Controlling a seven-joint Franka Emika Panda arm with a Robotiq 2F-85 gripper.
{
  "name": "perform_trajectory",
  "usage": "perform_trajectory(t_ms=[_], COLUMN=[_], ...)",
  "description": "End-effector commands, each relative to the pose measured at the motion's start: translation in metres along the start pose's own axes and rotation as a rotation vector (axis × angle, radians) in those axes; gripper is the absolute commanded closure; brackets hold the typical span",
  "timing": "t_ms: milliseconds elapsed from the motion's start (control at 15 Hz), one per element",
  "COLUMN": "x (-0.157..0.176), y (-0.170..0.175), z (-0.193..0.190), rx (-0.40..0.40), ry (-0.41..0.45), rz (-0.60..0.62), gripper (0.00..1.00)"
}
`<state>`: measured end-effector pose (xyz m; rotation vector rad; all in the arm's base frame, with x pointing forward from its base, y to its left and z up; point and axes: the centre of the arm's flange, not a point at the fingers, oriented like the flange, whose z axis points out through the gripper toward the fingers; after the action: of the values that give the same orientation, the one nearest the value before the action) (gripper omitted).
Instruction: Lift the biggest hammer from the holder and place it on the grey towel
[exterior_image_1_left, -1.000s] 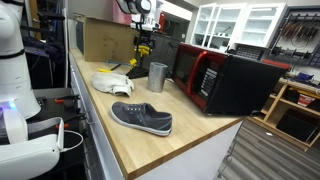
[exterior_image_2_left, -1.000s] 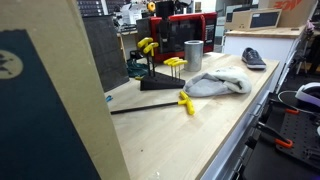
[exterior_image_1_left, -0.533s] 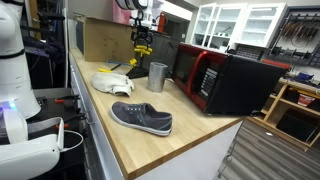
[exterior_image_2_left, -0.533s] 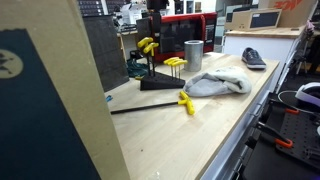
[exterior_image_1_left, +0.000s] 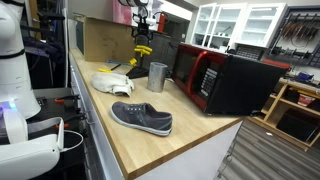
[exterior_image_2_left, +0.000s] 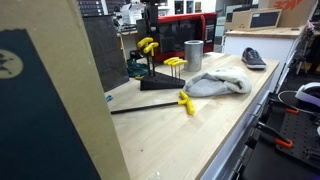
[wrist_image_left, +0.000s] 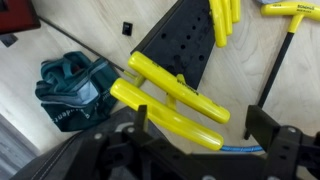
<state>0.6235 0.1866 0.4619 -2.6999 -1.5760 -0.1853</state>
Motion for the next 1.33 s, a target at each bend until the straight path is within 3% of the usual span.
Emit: perform_trajectory(t_ms=[0,600,1267], x=[0.018,0.036,0.080], y=[0.019,0.043,0.045], z=[-0.010,0.000,0.020], rx=[0.015,0.143,0.118], ry=[-0.004,-0.050,-0.153], rz=[-0.112,-0.331,-0.537], gripper=[0.00,0.00,0.00])
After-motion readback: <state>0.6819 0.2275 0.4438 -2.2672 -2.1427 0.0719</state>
